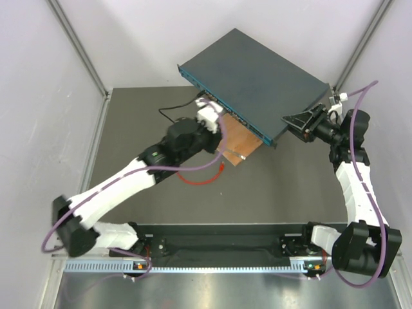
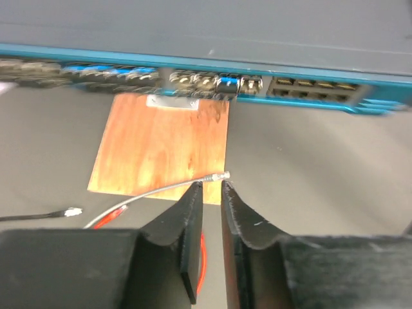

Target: Insert the plug into the switch port

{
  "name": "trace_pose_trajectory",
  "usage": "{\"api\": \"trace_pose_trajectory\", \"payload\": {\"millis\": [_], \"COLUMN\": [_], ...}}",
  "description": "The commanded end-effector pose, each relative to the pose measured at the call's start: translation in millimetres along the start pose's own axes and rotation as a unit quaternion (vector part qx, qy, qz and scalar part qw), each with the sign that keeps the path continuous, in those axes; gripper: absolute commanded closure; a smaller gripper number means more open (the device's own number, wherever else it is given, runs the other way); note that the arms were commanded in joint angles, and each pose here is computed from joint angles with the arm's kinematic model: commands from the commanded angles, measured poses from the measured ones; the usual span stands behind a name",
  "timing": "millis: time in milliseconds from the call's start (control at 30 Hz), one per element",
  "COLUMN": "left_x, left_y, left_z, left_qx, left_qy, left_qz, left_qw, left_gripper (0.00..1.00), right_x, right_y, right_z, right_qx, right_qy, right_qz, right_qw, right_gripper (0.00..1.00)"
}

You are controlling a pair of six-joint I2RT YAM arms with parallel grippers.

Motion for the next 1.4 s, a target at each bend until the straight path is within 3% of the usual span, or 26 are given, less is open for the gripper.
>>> {"api": "trace_pose_trajectory", "payload": {"millis": [0,100,133,200,333,400,533,733,833,967,1033,1100,1367], "left_x": [16,33,39,46,56,62,79,129,121,106,99,92,26], "left_y": [-42,-58,-62,-69,-77,-77,-73,-64,-63,-49,-40,-19,13], "left_z": [-18,13,26,37,65,80,111,148,164,176,184,183,209], "left_qx": [-0.049,-0.002,0.02,0.034,0.053,0.067,0.099,0.177,0.191,0.175,0.186,0.189,0.21], "left_qy": [-0.01,-0.023,-0.027,0.009,0.074,0.106,0.132,0.101,0.152,0.185,0.192,0.204,0.189], "left_qz": [-0.004,0.011,0.011,0.063,0.107,0.115,0.138,0.157,0.243,0.294,0.294,0.248,0.253], "left_qw": [0.999,1.0,0.999,0.997,0.99,0.985,0.977,0.967,0.939,0.921,0.918,0.928,0.925], "left_gripper": [0.74,0.71,0.69,0.68,0.59,0.57,0.54,0.53,0.51,0.5,0.51,0.53,0.51], "right_x": [17,18,20,21,25,25,28,25,26,29,29,30,37], "right_y": [1,-1,-2,-3,-6,-8,-16,-33,-40,-48,-53,-57,-68], "right_z": [-1,-6,-8,-10,-12,-12,-17,-27,-33,-40,-44,-45,-47], "right_qx": [0.025,0.02,0.018,0.016,0.014,0.016,0.012,-0.005,-0.011,-0.021,-0.031,-0.039,-0.058], "right_qy": [-0.153,-0.156,-0.159,-0.163,-0.173,-0.174,-0.196,-0.212,-0.217,-0.22,-0.221,-0.224,-0.231], "right_qz": [-0.047,-0.046,-0.047,-0.047,-0.043,-0.037,-0.024,-0.003,-0.003,0.001,0.007,0.01,0.017], "right_qw": [0.987,0.986,0.986,0.985,0.984,0.984,0.98,0.977,0.976,0.975,0.975,0.974,0.971], "right_gripper": [0.76,0.53,0.4,0.32,0.06,0.01,0.0,0.0,0.0,0.0,0.0,0.0,0.0]}}
Point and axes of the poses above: each gripper's point midway between its finger pads, its own y axis out along the fingers, its own x axis along the line the jaws close on, z = x × y, the point moved 3 cm from there along -y, back along the fingers, and after that the axes turned 5 degrees about y, right-handed, at the moved point
